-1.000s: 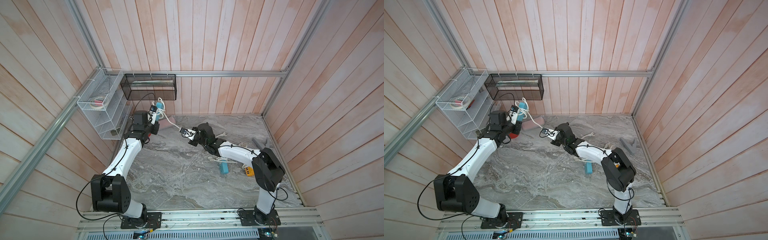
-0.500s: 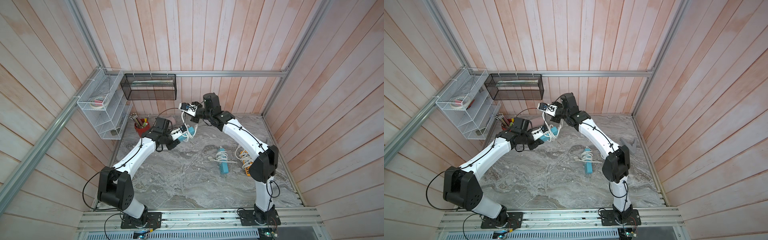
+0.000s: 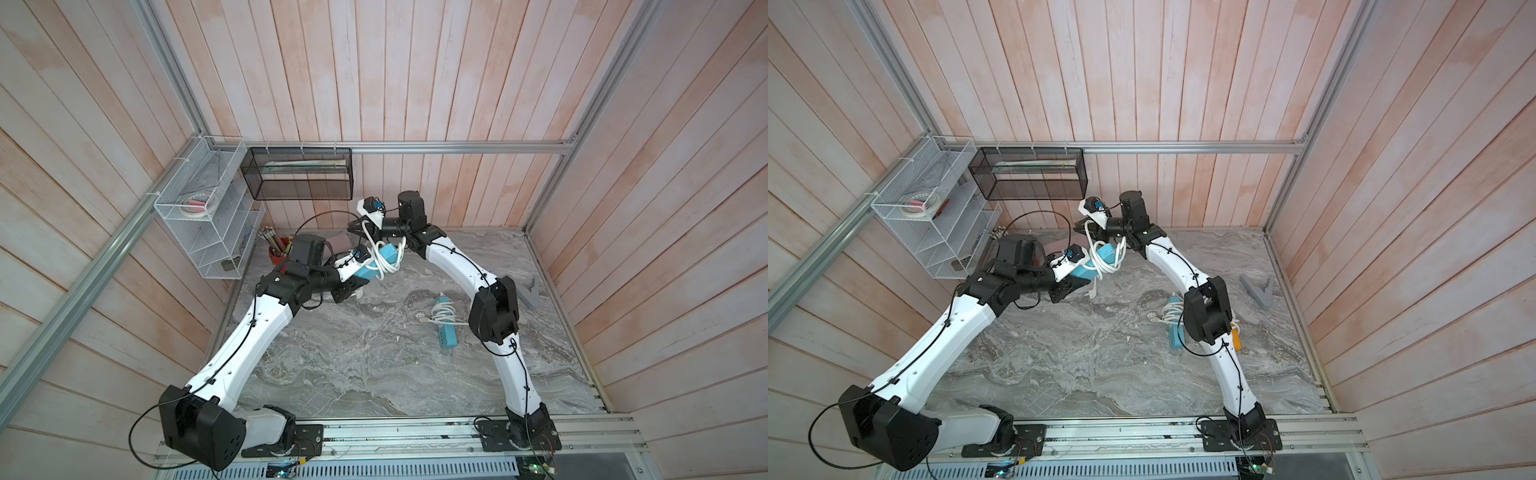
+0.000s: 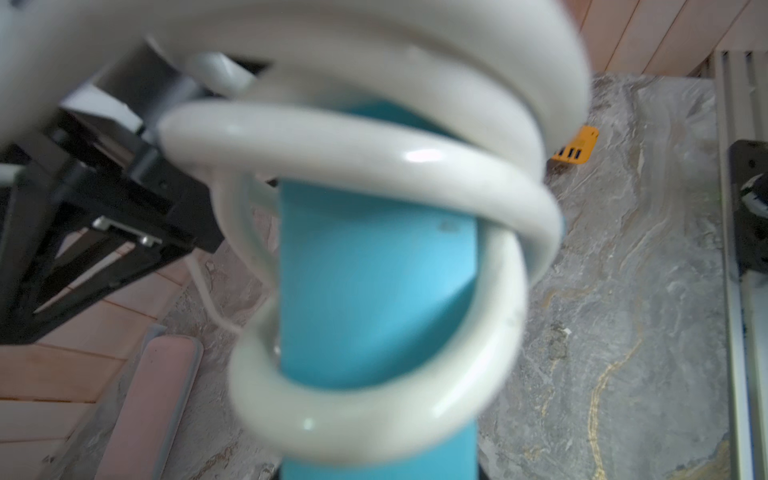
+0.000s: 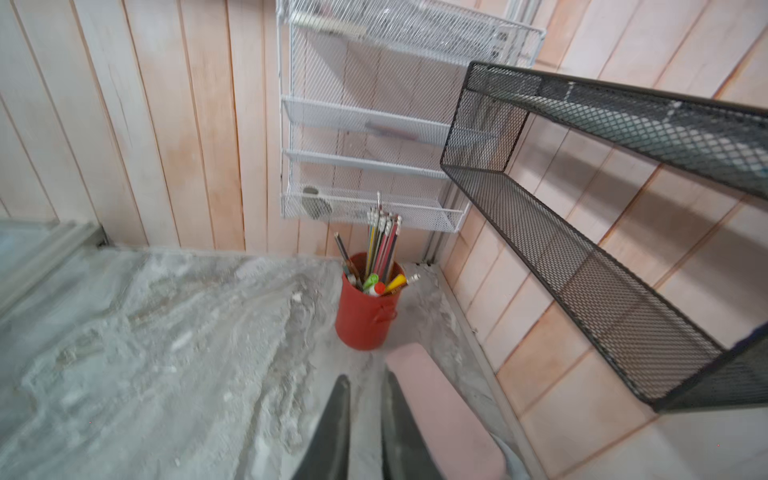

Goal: Wrap the cord around the power strip
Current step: Wrap the power cord around the power strip.

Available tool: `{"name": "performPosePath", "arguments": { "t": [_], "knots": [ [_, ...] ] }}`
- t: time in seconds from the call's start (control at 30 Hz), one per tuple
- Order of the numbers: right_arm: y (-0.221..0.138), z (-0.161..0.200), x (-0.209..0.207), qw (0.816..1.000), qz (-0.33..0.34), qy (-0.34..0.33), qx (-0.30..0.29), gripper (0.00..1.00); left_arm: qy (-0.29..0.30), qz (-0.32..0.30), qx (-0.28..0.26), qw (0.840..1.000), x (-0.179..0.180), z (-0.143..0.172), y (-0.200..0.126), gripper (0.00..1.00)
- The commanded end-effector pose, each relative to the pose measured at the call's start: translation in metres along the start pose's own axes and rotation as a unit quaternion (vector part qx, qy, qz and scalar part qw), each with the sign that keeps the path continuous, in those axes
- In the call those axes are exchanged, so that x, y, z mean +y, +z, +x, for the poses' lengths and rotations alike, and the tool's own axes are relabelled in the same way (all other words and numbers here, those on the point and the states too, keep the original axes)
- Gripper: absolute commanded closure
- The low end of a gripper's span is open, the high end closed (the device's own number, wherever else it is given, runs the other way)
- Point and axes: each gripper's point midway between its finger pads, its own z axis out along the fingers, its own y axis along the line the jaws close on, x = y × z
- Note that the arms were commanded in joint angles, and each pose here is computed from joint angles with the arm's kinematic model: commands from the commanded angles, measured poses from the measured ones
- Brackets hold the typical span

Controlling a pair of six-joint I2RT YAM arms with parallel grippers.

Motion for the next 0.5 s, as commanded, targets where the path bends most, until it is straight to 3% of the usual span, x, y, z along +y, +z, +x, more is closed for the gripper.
{"name": "performPosePath", "arguments": {
  "t": [0.0,0.1,0.37,0.47],
  "knots": [
    [-0.005,0.016,-0.031,0.993,0.056,0.086,-0.053,0.67,0.017,0.011,-0.091,0.996,-0.003,-0.047,-0.015,1.0],
    [-0.009,0.026,-0.042,0.983,0.101,0.133,-0.075,0.58,0.006,0.004,-0.084,0.996,0.002,-0.045,-0.016,1.0],
    [-0.025,0.082,-0.046,0.953,0.201,0.212,-0.078,0.5,-0.032,-0.032,-0.1,0.994,0.026,-0.051,-0.022,1.0],
    [-0.035,0.108,-0.041,0.937,0.233,0.248,-0.081,0.37,-0.047,-0.036,-0.103,0.993,0.032,-0.051,-0.022,1.0]
  ]
}}
